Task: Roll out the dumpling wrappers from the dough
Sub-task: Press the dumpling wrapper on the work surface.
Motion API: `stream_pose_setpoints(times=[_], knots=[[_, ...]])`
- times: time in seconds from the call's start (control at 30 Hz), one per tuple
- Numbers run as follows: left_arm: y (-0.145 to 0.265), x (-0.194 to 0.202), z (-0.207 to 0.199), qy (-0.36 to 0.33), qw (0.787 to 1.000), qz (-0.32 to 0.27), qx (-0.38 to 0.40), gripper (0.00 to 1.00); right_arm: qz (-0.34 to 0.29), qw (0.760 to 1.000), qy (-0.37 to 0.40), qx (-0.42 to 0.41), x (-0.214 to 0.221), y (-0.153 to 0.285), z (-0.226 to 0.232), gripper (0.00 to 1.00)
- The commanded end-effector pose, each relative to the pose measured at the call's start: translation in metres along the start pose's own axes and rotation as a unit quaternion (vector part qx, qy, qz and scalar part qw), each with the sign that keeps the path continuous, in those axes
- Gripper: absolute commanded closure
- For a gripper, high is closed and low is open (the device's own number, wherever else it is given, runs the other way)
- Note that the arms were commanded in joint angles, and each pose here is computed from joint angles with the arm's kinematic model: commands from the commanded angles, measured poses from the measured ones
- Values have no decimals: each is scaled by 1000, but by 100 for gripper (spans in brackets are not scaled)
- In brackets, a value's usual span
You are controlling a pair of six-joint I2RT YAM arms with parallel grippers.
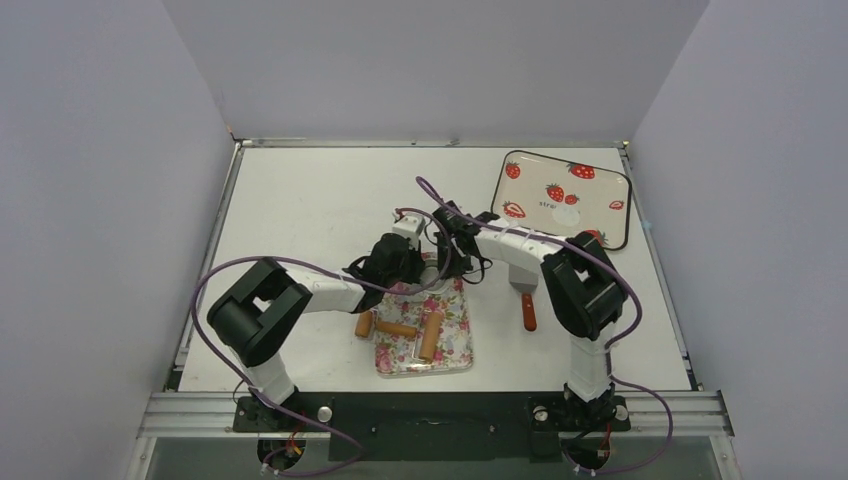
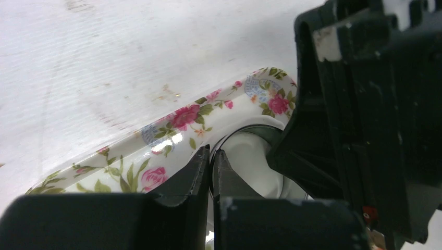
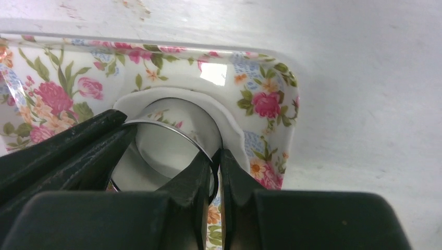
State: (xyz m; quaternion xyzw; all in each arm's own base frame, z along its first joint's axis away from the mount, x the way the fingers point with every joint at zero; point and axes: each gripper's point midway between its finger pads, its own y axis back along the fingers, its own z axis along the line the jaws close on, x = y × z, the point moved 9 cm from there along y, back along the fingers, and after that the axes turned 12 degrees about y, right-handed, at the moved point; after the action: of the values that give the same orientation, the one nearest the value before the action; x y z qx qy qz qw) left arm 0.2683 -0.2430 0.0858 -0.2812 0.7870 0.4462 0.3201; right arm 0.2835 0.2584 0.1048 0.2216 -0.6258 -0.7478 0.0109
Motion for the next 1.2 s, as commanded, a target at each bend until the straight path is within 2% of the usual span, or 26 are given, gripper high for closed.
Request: stream_pose_setpoints(times=[0.0,0.1,0.23,0.4,0.5,0.67,0.77,0.9,1.0,1.07,1.17], knots=[[-13,48,29,-45,990,122,-49,100,123,991,-49,14,88,-5,-14,100],[-33,33,16,-49,993,101,-28,100,110,992,-59,8,97,2,-14,100],[-34,31,12,-54,993,101,-40,100,106,993,-43,3,78,-4,-10,100],[7,64,29,-54,981,159,-98,100,75,997,-4,-7,16,-10,1,100],[33,76,28,-63,979,171,-92,100,71,997,5,-20,-5,-20,6,100],[23,74,34,-56,980,167,-93,100,85,996,8,-8,8,-14,2,100],[5,63,28,-38,987,141,-67,100,108,994,-14,2,47,-13,-4,100],[-15,45,19,-37,992,111,-46,100,109,993,-38,-1,74,-1,-7,100],[-16,39,17,-40,993,98,-51,100,111,993,-32,-2,69,-4,-8,100],[-9,41,17,-44,992,104,-64,100,99,995,-14,-12,43,-8,-5,100],[11,59,31,-45,984,142,-103,100,93,996,1,-16,18,-10,3,100]])
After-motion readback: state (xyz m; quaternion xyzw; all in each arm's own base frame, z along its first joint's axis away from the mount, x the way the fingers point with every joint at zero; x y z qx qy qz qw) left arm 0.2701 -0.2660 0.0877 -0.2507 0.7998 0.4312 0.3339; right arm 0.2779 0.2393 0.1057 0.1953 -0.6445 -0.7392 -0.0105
